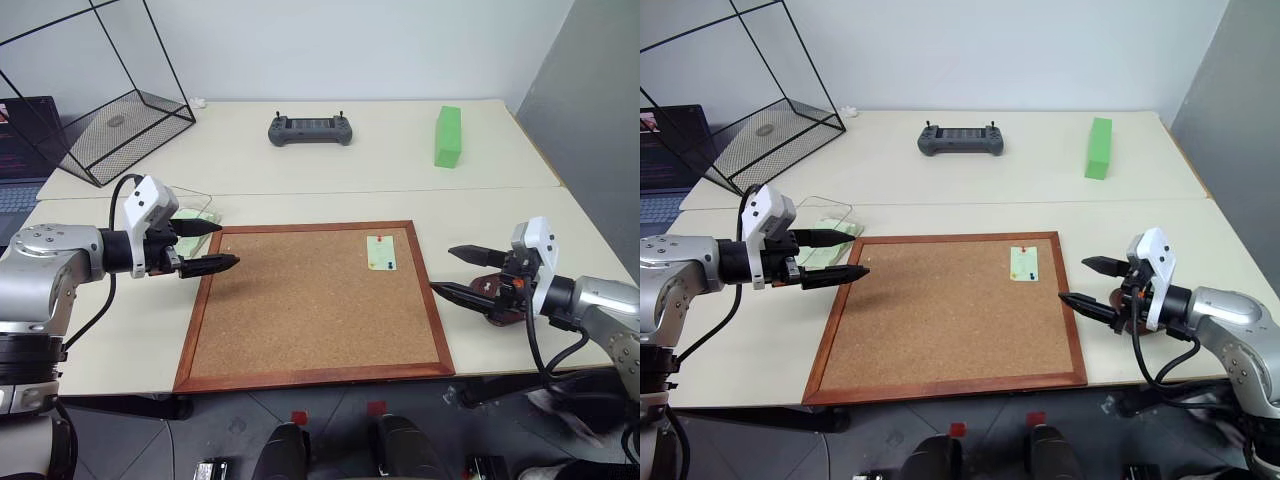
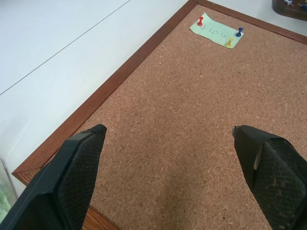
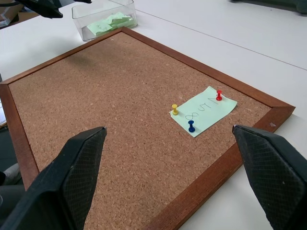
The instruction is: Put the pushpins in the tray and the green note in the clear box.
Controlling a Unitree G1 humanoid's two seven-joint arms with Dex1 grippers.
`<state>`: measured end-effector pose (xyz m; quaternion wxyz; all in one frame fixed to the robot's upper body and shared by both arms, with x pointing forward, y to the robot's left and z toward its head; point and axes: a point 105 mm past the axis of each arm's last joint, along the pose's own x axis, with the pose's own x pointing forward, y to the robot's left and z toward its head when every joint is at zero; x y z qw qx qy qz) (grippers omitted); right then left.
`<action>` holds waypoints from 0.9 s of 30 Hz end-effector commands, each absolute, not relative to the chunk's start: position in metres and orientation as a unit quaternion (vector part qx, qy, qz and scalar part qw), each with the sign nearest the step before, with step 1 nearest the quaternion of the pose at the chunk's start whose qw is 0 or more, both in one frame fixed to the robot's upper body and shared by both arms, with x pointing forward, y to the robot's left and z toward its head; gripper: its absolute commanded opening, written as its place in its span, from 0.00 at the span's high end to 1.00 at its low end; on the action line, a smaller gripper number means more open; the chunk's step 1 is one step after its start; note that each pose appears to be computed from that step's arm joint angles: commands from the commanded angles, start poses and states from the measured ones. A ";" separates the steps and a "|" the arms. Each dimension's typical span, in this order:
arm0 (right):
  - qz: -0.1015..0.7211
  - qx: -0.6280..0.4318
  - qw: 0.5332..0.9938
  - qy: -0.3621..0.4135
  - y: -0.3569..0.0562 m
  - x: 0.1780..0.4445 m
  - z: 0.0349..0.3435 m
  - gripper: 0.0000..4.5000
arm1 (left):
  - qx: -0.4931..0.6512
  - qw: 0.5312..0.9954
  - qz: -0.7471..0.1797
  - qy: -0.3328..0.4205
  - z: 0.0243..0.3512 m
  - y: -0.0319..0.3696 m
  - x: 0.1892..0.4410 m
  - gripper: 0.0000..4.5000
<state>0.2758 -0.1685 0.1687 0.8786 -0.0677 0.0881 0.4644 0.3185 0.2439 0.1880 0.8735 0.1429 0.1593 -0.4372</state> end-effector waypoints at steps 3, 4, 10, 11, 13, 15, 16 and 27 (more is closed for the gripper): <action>0.461 -0.091 0.881 0.059 -0.173 0.277 0.185 0.01 | 0.149 0.871 -0.445 0.146 0.199 0.242 0.317 0.00; 0.460 -0.091 0.881 0.060 -0.174 0.277 0.185 0.01 | 0.145 0.871 -0.446 0.145 0.199 0.241 0.317 0.00; 0.459 -0.091 0.882 0.061 -0.175 0.277 0.184 0.01 | 0.143 0.872 -0.446 0.143 0.199 0.241 0.318 0.00; 0.459 -0.091 0.881 0.061 -0.175 0.277 0.184 0.01 | 0.142 0.871 -0.447 0.143 0.199 0.240 0.318 0.00; 0.459 -0.091 0.882 0.062 -0.175 0.278 0.184 0.01 | 0.141 0.871 -0.448 0.141 0.200 0.240 0.319 0.00; 0.459 -0.091 0.882 0.062 -0.175 0.278 0.184 0.01 | 0.141 0.872 -0.447 0.140 0.200 0.240 0.319 0.00; 0.458 -0.091 0.882 0.062 -0.175 0.278 0.184 0.01 | 0.141 0.872 -0.447 0.140 0.200 0.240 0.320 0.00; 0.455 -0.091 0.884 0.059 -0.174 0.277 0.184 0.01 | 0.132 0.872 -0.452 0.134 0.201 0.237 0.321 0.00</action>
